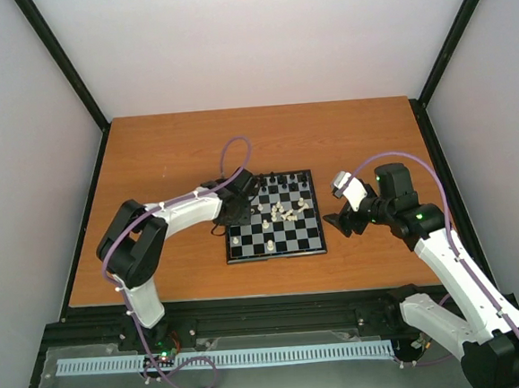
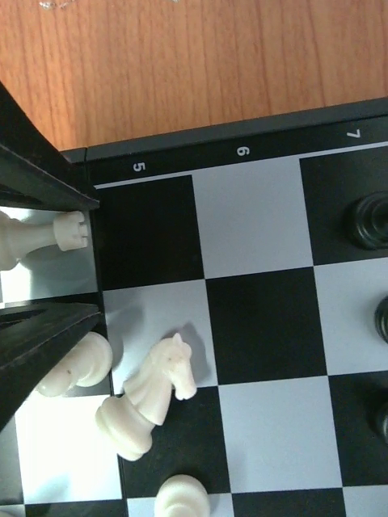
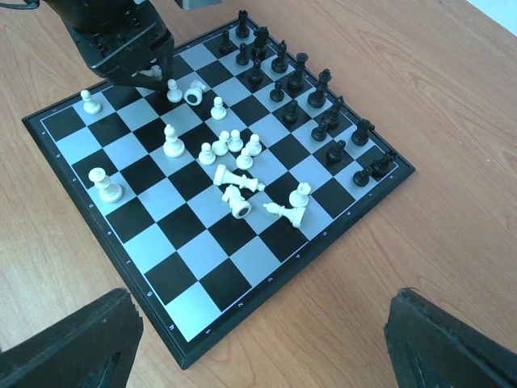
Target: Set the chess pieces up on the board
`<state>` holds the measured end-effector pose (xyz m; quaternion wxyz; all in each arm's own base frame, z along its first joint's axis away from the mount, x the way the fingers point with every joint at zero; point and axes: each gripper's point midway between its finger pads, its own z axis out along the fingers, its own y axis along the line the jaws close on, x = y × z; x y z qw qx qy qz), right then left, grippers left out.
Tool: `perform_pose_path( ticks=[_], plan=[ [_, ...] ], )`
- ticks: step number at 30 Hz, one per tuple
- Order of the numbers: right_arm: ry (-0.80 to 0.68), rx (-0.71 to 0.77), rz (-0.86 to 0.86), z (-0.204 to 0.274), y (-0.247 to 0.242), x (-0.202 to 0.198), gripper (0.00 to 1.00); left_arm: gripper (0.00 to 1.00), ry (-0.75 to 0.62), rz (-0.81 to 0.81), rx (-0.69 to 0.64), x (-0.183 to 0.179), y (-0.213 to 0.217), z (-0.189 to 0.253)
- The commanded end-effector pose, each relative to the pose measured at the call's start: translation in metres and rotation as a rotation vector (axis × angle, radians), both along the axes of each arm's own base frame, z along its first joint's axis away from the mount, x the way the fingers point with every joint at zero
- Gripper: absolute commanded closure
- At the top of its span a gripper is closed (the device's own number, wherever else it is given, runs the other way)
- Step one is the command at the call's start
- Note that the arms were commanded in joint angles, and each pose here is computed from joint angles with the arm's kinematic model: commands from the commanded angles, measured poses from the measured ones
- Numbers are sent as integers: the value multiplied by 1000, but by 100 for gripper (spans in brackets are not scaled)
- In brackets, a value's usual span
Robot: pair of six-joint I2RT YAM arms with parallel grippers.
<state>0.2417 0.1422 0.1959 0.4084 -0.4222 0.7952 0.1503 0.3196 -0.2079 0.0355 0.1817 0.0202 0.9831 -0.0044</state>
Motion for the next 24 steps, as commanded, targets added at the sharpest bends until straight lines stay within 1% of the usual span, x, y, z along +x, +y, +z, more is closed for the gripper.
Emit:
perform_pose_path(
  ticks=[1, 6, 24],
  plan=[
    [-14, 6, 13, 1, 1, 0, 16, 69, -19, 15, 8, 12, -1, 1],
    [-13, 5, 15, 1, 1, -1, 16, 73, -14, 16, 32, 7, 6, 1],
    [1, 4, 22, -2, 2, -1, 16, 72, 27, 8, 65, -15, 23, -4]
  ],
)
